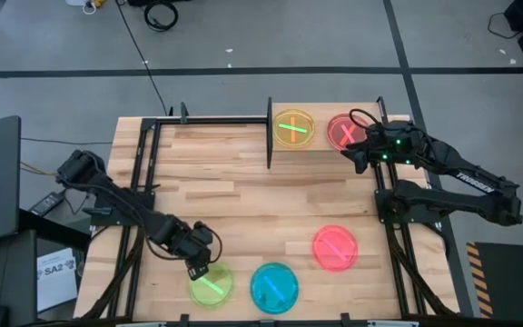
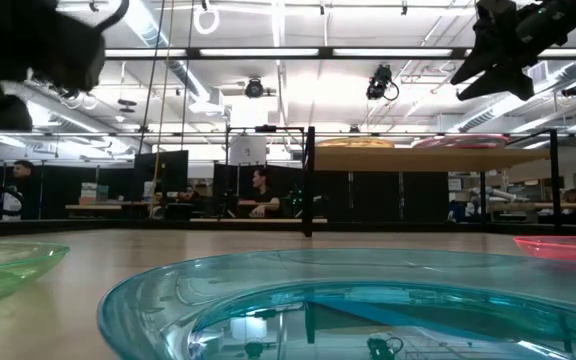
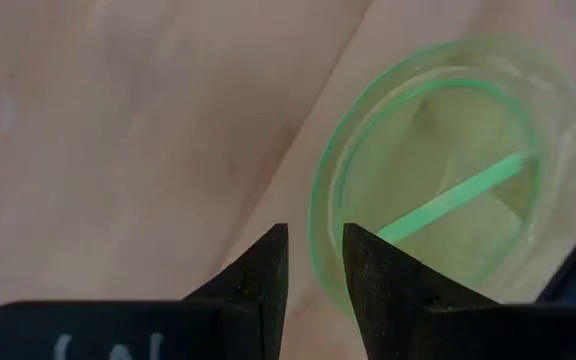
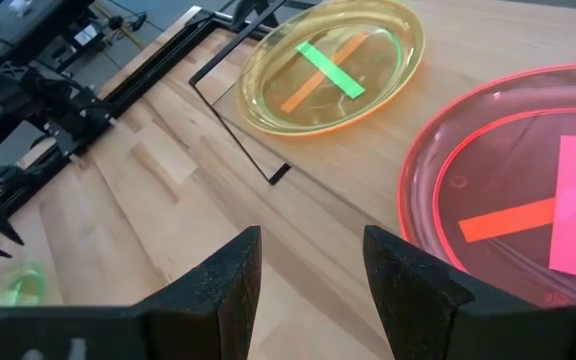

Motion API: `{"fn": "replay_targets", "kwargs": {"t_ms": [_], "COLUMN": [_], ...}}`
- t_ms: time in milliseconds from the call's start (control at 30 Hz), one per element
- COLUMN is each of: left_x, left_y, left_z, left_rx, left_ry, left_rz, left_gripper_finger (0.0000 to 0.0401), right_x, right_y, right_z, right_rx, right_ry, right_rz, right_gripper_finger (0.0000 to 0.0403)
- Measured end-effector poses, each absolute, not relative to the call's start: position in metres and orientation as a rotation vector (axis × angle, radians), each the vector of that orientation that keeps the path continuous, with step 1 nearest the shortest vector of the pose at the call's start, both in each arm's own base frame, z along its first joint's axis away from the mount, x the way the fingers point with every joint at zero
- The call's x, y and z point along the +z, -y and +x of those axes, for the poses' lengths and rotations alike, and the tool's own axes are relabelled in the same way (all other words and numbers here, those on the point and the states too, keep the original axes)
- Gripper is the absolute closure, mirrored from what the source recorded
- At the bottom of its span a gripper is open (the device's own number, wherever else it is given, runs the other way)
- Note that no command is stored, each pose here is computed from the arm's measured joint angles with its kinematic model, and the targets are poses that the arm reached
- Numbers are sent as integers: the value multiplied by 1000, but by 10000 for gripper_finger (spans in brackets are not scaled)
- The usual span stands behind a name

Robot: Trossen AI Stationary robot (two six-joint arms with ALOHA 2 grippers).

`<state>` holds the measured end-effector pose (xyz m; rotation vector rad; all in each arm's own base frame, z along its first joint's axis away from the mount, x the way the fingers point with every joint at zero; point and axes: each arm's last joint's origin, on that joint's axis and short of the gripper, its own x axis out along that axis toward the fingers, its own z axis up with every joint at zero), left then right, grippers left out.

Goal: Place and stack plates onto a shelf
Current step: Stack the green plate on top of the orange plate on the shelf

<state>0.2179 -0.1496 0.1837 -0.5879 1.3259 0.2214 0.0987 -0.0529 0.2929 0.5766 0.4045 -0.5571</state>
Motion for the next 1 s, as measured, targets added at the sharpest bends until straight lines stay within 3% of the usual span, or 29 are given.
{"fn": "replay_targets", "kwargs": {"t_ms": [333,1000], "left_x": [155,133], "left_y": [152,161], "left_z": [208,214], "left_rx": [204,185], "left_ry": [-1294,-1279], "left_rz": [-679,-709], "left_gripper_finger": [296,296], "right_x": [293,293], "right_y": [53,53], "right_z": [99,99], "right_rx": [-556,-556], "right_ry": [-400,-400], "right_rz": [575,575], "right_gripper_finger": [220,220]}}
